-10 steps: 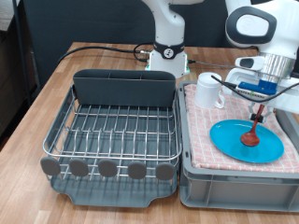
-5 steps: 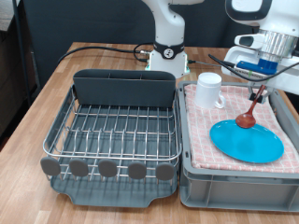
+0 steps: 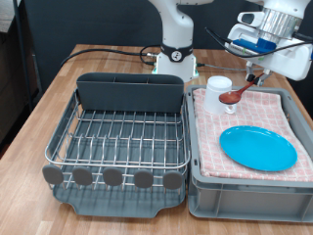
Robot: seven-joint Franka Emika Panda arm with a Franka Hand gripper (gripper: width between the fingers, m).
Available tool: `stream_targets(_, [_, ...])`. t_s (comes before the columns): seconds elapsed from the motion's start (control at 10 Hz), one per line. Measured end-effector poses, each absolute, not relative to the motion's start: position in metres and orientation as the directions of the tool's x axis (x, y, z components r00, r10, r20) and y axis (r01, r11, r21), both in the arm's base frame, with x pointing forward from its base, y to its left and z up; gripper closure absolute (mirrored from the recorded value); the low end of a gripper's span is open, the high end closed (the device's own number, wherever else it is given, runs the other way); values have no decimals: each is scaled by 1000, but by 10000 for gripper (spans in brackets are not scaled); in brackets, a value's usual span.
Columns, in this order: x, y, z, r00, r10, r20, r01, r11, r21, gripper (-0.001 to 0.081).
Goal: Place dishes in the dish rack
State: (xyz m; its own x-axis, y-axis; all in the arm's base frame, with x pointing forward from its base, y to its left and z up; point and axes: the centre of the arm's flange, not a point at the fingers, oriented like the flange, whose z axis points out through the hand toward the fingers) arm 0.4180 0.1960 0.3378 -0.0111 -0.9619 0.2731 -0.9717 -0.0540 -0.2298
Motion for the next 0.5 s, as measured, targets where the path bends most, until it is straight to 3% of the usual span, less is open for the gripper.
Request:
stream_targets(0.2, [420,193,336,-58,-963,265,-972,-6,-233,715])
stream_targets(0.5, [418,158,336,-315,-908,277,-936,248,-250,715])
